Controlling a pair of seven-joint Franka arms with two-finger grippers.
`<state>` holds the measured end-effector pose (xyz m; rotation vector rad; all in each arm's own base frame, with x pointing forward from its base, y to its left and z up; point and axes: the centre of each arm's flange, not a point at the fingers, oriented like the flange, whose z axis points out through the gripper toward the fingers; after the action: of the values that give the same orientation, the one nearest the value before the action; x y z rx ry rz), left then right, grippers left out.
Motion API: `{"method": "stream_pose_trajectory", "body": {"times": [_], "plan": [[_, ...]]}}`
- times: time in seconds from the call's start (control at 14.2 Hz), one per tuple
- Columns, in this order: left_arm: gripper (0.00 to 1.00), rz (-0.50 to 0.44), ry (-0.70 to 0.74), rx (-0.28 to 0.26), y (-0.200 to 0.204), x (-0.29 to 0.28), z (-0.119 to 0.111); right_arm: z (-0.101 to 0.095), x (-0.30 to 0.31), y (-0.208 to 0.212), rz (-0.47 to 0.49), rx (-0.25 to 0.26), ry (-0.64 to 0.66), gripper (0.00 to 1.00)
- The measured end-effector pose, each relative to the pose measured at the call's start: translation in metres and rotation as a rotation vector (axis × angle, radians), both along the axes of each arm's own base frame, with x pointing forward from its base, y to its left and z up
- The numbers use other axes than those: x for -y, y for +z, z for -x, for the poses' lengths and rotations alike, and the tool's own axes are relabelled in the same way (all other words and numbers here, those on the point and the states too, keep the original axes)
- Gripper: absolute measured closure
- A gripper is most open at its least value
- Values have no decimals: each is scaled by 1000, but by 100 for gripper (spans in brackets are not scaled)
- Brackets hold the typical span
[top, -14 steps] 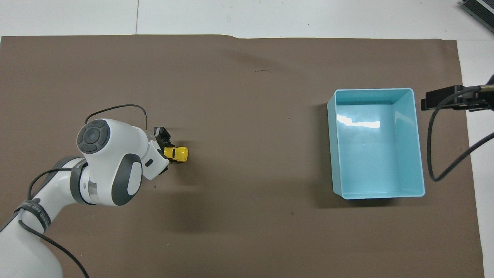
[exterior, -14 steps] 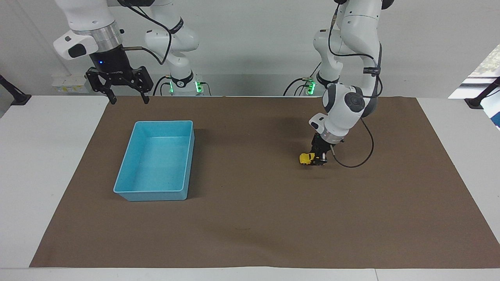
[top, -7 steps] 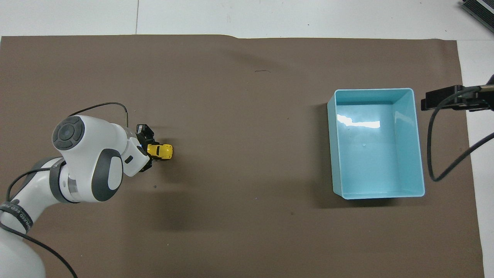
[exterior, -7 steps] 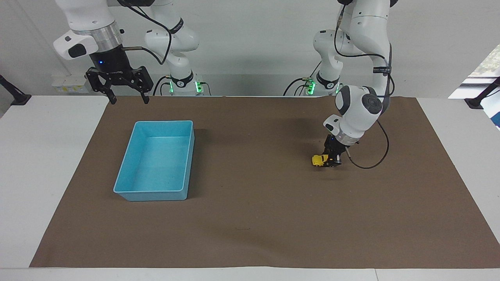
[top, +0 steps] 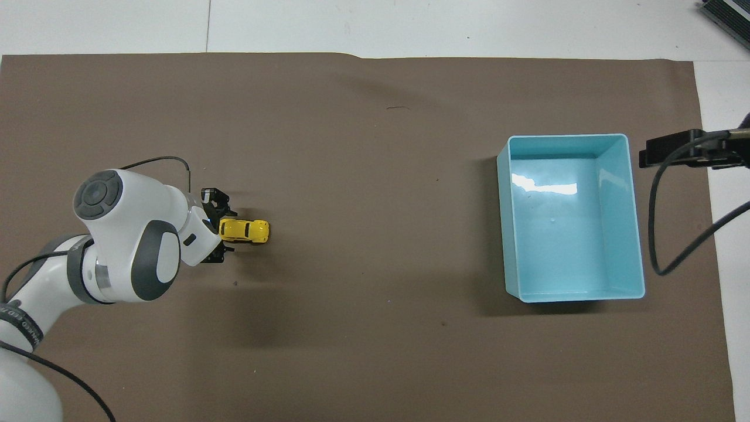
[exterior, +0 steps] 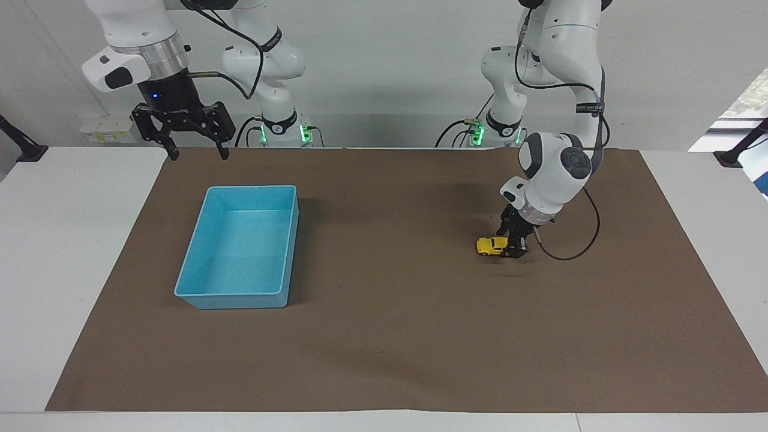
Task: Wind up and store yellow beetle car
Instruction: 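Open the left gripper and lift it, releasing the car to roll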
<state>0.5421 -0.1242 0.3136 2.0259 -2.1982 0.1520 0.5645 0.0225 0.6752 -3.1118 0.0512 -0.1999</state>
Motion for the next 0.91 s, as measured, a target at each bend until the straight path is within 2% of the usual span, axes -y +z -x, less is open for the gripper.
{"method": "stream_pose_trajectory", "body": {"times": [0.07, 0.42, 0.56, 0.77, 0.91], "plan": [[1, 5, 7, 11, 14, -3, -6, 0, 0, 0, 0, 0, 0, 0], [0, 14, 194, 100, 83, -17, -29, 0, 0, 0, 0, -1, 1, 0], [0, -8, 311, 131, 108, -22, -40, 3, -4, -2, 1, -29, 8, 0], [0, -33, 517, 114, 149, -34, -54, 17, -15, -2, 4, -90, 34, 0], [0, -53, 667, 95, 177, -45, -60, 26, -22, -2, 11, -123, 108, 0]]}}
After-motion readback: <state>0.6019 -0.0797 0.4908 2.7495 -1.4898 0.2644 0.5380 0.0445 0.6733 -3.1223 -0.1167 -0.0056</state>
